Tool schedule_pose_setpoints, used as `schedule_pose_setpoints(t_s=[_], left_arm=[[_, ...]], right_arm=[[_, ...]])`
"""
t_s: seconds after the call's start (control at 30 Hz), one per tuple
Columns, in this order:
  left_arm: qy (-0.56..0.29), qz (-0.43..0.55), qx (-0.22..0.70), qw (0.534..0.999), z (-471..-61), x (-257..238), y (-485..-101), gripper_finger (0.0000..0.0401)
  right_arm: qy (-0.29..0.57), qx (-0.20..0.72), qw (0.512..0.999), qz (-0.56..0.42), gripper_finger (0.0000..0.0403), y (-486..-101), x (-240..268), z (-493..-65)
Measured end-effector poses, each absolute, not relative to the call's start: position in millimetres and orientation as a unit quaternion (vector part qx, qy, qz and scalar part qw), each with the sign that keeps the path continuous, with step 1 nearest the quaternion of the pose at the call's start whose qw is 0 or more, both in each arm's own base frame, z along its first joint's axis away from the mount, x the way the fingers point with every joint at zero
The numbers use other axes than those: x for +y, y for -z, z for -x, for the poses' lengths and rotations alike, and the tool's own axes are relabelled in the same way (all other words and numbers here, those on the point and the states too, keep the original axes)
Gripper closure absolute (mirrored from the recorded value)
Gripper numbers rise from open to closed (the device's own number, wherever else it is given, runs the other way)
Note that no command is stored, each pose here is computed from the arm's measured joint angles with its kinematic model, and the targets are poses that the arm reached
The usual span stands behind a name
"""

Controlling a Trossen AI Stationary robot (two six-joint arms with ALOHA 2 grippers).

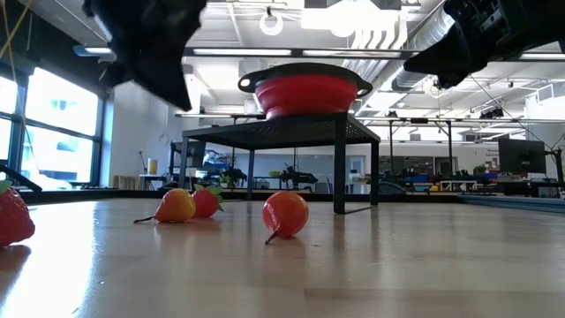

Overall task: Pick & Place Fruit
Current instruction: Put the strawberry into the strainer bowl on the shelf

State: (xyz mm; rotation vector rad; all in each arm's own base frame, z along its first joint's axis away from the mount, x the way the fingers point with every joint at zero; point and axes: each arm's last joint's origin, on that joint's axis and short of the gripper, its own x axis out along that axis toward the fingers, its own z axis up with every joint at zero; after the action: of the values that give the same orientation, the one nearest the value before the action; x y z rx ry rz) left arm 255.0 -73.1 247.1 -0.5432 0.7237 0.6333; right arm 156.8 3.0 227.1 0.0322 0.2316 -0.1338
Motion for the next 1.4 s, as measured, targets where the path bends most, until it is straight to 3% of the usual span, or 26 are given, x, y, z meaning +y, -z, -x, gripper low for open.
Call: schedule_pose_setpoints(t_s=[0.2,0.47,0.6,0.83,1.0,1.17,1.4], left_arm=[[-0.328,0.300,0.332,0.832,-248,-70,-220,0.0400],[-0.328,0.294,0.336,0.833,-247,-70,-217,0.0392],[-0.326,0.289,0.340,0.833,-248,-68,-217,0.0344],[-0.328,0.286,0.343,0.833,-251,-66,-214,0.0217],[-0.313,0.287,0.333,0.842,-254,-67,-216,0.0166],[-0.298,0.306,0.308,0.850,-260,-69,-219,0.0156],[-0.277,0.297,0.320,0.856,-276,-71,-205,0.0175]], right_arm=[[0.067,0.113,0.991,-0.016,0.0400,-228,3,-157],[0.067,0.113,0.991,-0.016,0.0400,-228,3,-157],[0.067,0.113,0.991,-0.016,0.0400,-228,3,-157],[0.067,0.113,0.991,-0.016,0.0400,-228,3,-157],[0.067,0.113,0.991,-0.016,0.0400,-228,3,-157],[0.067,0.113,0.991,-0.016,0.0401,-228,3,-157],[0.067,0.108,0.992,-0.019,0.0401,-228,3,-157]])
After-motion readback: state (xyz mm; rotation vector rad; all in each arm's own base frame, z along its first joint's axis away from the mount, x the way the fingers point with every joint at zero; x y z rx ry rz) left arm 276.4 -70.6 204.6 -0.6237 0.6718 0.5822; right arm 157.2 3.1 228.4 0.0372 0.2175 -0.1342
